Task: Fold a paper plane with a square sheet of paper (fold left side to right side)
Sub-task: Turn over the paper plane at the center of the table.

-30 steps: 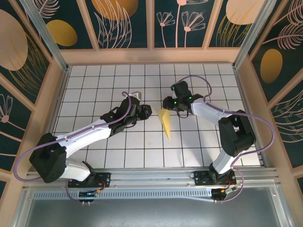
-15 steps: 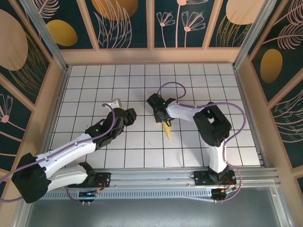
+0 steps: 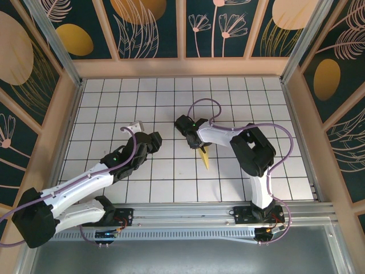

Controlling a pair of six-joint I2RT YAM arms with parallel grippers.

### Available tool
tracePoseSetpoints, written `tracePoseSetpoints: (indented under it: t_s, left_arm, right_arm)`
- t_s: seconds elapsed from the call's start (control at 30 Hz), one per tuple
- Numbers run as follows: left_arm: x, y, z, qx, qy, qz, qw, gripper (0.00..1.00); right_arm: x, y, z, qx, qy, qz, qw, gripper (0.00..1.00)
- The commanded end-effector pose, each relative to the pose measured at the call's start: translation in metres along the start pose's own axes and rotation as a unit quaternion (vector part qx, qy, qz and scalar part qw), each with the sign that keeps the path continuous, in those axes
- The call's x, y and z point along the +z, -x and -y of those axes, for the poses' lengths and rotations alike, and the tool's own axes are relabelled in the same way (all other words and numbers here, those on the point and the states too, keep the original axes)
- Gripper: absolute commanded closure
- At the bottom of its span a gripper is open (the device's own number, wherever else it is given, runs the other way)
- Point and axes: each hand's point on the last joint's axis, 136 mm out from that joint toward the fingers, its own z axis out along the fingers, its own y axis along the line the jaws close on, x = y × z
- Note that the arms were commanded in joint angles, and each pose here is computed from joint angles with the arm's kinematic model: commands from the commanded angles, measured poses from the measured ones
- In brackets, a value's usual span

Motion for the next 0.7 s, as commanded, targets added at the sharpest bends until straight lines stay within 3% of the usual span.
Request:
tracePoseSetpoints:
  t_s: [0.0,0.17,0.3,0.43,0.57,0.67]
  left_arm:
    - [-0.004,0.007,-0.004,0.005,0.010,0.012,1.000,0.45]
    - [-0.005,0.010,-0.004,0.006,0.014,0.017,1.000,0.44]
    - [-0.009,0.017,-0.002,0.008,0.016,0.027,0.999,0.41]
    - [-0.013,0.029,0.007,0.004,0.003,0.038,0.999,0.34]
    - [-0.015,0.039,0.021,-0.012,-0.036,0.033,0.999,0.25]
    - [-0.015,0.045,0.033,-0.035,-0.089,0.016,0.995,0.20]
  right_arm:
    - [-0.016,0.002,0.009,0.013,-0.014,0.012,1.000,0.61]
    - [-0.017,-0.004,0.015,0.014,-0.022,0.007,1.000,0.78]
    - [-0.030,0.002,0.024,0.020,-0.026,0.020,0.999,0.99]
    - [-0.056,0.018,0.031,0.043,-0.001,0.051,0.998,1.00]
    - [-0.085,0.041,0.033,0.085,0.102,0.088,0.987,1.00]
    - [-0.110,0.061,0.037,0.141,0.251,0.125,0.949,1.00]
